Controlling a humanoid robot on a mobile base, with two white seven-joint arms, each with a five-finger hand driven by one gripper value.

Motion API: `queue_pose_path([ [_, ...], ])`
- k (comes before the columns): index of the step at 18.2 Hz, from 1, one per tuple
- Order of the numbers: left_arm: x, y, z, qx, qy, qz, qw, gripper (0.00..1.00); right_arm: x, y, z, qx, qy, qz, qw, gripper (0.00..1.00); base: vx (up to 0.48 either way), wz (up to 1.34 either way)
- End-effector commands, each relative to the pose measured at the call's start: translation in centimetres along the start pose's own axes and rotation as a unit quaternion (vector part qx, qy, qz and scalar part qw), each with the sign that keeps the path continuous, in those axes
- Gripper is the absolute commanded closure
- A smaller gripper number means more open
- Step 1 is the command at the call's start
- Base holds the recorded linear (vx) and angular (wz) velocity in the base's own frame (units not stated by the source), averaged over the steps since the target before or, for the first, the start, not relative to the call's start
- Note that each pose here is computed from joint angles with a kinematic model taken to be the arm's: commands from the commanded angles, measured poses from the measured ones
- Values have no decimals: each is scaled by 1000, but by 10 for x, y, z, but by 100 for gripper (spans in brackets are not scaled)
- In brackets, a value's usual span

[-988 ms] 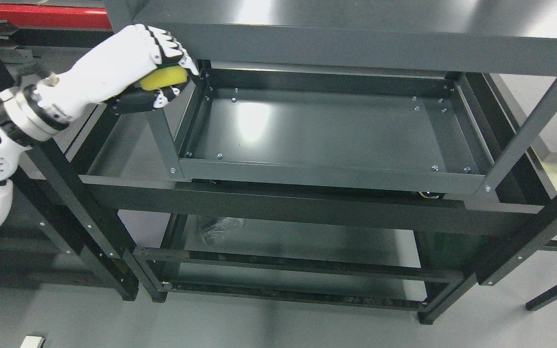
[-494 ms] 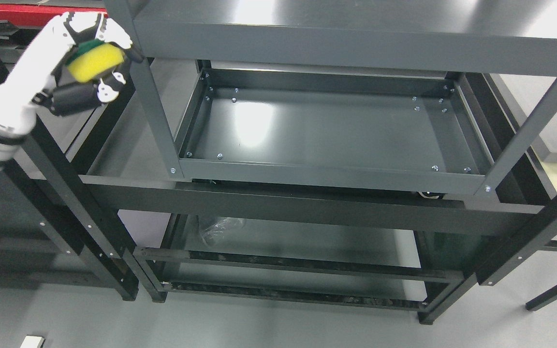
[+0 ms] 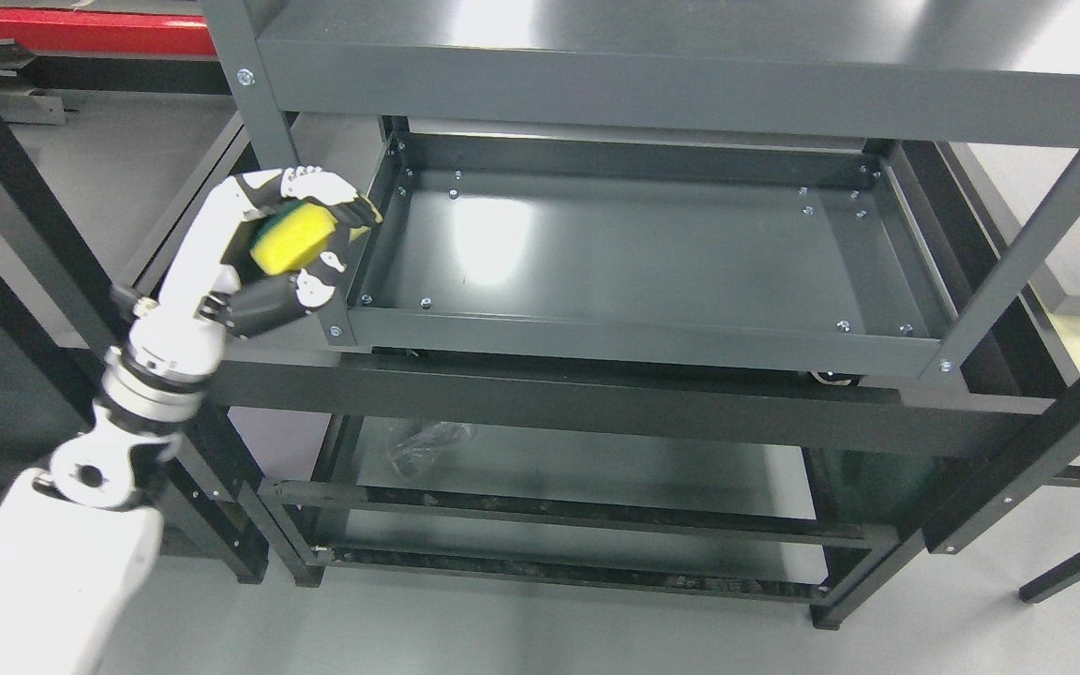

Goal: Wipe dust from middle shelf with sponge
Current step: 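Withdraw the left hand holding the sponge and lower it below the shelf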

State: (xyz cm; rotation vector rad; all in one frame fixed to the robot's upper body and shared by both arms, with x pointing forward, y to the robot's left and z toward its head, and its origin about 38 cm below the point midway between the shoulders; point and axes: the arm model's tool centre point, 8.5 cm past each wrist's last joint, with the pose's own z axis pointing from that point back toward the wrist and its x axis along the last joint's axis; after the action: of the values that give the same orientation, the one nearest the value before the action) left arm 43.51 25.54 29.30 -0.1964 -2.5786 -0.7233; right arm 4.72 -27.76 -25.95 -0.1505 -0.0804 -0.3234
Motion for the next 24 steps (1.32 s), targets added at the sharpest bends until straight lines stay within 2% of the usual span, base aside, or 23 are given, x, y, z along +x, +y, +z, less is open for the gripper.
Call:
queue_pose_path([
  [1, -55, -96, 14, 142, 51, 144, 978, 99, 2, -10, -1, -5, 25, 2, 1000, 0, 0, 0],
  [3, -69, -91, 44, 171, 100, 134, 971, 100, 2, -10, -1, -5, 25, 2, 1000, 0, 0, 0],
  [6, -85, -98, 65, 194, 201, 146, 949, 100, 2, -10, -1, -5, 25, 2, 1000, 0, 0, 0],
  [9, -90, -90, 51, 235, 256, 156, 925, 100, 2, -10, -1, -6, 25, 2, 1000, 0, 0, 0],
  [12, -77, -107, 17, 246, 288, 167, 910, 98, 2, -10, -1, -6, 25, 2, 1000, 0, 0, 0],
  [14, -52, -114, -8, 284, 291, 162, 899, 98, 2, -10, -1, -5, 25, 2, 1000, 0, 0, 0],
  [18, -4, -151, -25, 251, 239, 202, 916, 98, 2, -10, -1, -5, 26, 2, 1000, 0, 0, 0],
  [21, 14, -182, 7, 182, 203, 243, 931, 99, 2, -10, -1, -5, 25, 2, 1000, 0, 0, 0],
  [23, 19, -175, 42, 157, 190, 225, 943, 100, 2, -10, -1, -5, 25, 2, 1000, 0, 0, 0],
  [24, 17, -156, 62, 160, 198, 197, 947, 100, 2, -10, -1, -5, 25, 2, 1000, 0, 0, 0],
])
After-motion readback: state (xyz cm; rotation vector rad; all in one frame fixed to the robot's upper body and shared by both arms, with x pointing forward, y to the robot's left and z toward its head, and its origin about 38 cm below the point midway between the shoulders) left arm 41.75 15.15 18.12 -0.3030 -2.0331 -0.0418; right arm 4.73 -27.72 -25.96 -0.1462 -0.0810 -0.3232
